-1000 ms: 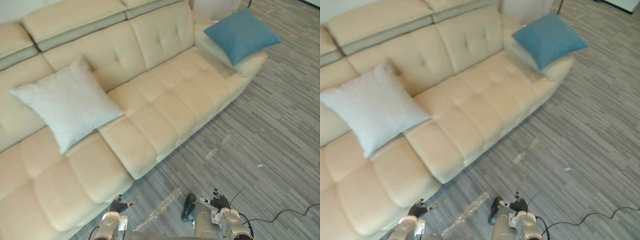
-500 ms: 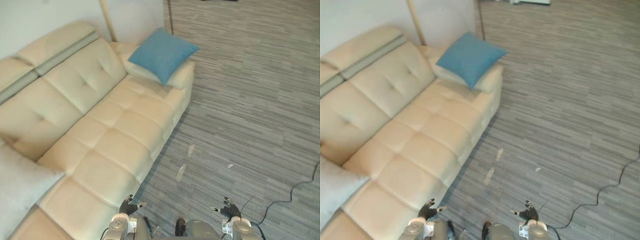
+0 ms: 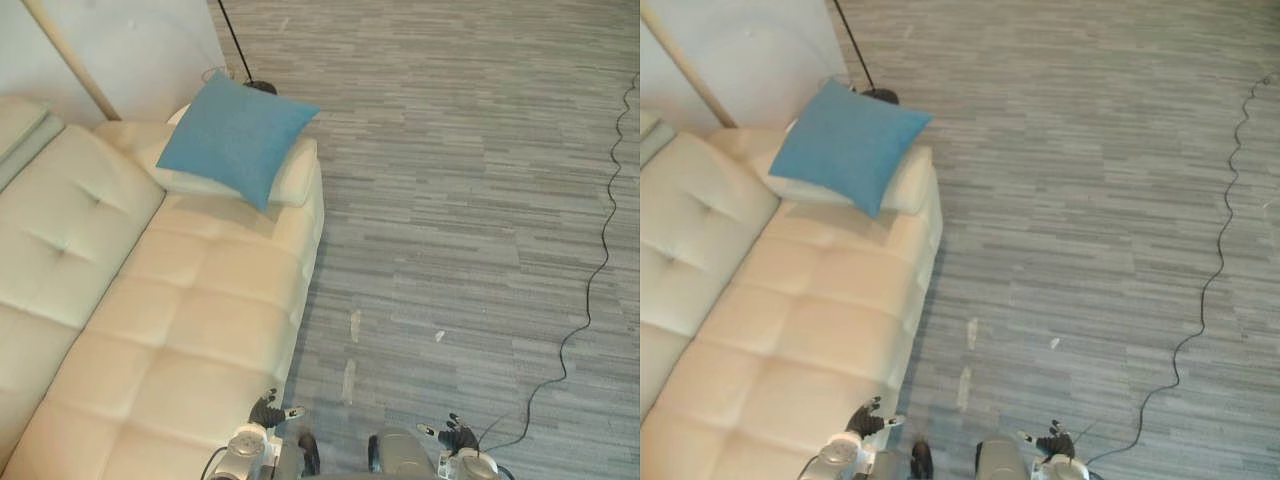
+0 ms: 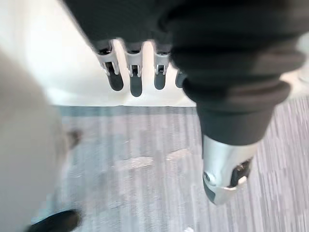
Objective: Pick up cushions and gather them together orderly.
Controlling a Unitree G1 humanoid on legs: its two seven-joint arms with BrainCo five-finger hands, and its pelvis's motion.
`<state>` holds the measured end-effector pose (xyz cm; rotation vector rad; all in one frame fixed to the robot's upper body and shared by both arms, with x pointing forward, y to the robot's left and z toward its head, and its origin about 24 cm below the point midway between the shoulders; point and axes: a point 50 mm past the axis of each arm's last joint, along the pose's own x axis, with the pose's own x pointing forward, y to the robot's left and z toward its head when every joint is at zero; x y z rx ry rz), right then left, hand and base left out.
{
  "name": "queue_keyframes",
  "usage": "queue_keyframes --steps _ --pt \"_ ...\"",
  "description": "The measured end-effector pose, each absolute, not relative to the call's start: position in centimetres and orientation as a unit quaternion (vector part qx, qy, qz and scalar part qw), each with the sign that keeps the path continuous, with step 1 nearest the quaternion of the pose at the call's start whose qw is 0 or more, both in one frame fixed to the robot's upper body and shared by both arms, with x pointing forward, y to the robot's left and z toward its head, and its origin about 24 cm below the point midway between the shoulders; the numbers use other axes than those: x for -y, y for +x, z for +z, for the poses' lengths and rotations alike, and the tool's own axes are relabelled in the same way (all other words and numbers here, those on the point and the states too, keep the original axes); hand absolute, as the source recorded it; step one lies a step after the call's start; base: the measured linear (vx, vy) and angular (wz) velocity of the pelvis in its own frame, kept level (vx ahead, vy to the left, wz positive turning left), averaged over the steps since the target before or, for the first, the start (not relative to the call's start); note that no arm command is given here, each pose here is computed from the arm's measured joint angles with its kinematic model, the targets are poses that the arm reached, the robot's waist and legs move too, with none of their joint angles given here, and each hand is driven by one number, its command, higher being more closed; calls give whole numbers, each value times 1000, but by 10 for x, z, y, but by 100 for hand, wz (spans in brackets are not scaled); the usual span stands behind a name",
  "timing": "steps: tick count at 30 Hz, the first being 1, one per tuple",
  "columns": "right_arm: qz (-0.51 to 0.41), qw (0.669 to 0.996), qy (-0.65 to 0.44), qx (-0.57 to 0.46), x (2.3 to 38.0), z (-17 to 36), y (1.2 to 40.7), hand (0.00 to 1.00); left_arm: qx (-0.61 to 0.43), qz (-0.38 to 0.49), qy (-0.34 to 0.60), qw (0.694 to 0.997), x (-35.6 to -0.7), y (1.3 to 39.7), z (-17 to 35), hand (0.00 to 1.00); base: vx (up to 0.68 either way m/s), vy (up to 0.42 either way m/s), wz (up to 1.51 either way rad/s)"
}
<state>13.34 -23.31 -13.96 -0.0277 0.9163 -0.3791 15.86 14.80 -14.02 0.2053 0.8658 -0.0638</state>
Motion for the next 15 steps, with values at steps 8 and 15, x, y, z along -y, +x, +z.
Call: queue_keyframes --steps 8,15 --pt "-199 876 -26 -439 249 -137 129 0 -431 -31 81 898 -138 152 -144 0 534 -219 24" --pt "-237 867 1 -437 253 -138 120 0 -425 -24 66 903 -135 155 -142 0 412 -162 -2"
